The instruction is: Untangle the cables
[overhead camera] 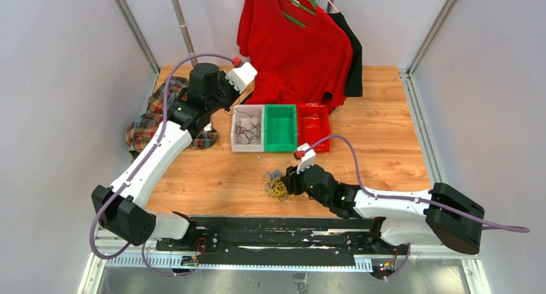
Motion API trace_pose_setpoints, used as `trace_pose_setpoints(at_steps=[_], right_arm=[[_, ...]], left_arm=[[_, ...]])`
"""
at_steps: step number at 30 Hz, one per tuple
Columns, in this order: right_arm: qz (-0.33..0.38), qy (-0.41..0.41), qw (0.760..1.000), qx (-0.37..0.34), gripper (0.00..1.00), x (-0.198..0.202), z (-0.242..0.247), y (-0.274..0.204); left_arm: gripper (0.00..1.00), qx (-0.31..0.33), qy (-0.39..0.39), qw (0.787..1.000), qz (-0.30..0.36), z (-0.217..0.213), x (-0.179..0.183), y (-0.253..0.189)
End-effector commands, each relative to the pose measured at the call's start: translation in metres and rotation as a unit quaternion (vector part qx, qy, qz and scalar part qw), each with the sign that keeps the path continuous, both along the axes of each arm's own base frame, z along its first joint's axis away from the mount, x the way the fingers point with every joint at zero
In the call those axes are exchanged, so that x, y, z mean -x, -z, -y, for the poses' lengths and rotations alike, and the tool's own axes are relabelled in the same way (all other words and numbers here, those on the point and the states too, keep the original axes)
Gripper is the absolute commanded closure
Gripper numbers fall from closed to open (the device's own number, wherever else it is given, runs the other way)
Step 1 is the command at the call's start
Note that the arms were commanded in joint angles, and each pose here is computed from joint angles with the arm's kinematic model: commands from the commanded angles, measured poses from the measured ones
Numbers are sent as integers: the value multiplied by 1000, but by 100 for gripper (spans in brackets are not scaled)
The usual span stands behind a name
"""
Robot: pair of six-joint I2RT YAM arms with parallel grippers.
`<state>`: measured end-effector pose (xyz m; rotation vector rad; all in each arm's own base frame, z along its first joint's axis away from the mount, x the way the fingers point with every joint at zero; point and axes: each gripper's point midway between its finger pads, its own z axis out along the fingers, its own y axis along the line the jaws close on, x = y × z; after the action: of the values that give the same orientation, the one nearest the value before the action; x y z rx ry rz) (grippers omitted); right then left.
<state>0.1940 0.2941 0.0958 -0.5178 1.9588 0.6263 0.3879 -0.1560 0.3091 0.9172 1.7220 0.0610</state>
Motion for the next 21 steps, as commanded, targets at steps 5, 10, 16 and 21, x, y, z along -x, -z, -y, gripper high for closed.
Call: trace_pose_setpoints(at_steps=[5, 10, 16, 21], right_arm=[[-3, 14, 1000, 7, 60, -2, 5, 4], [-2, 18, 1000, 13, 60, -3, 7, 5], [-1, 24, 1000, 16, 60, -5, 9, 3], [-3, 28, 999, 15, 60, -6, 10, 2]], left_arm=[[100, -10, -6, 1000, -28, 10, -21, 40], [100, -15, -5, 998, -59, 16, -30, 76], [100, 5, 10, 992, -125, 31, -25, 119], [100, 21, 16, 984, -175, 42, -21, 152]])
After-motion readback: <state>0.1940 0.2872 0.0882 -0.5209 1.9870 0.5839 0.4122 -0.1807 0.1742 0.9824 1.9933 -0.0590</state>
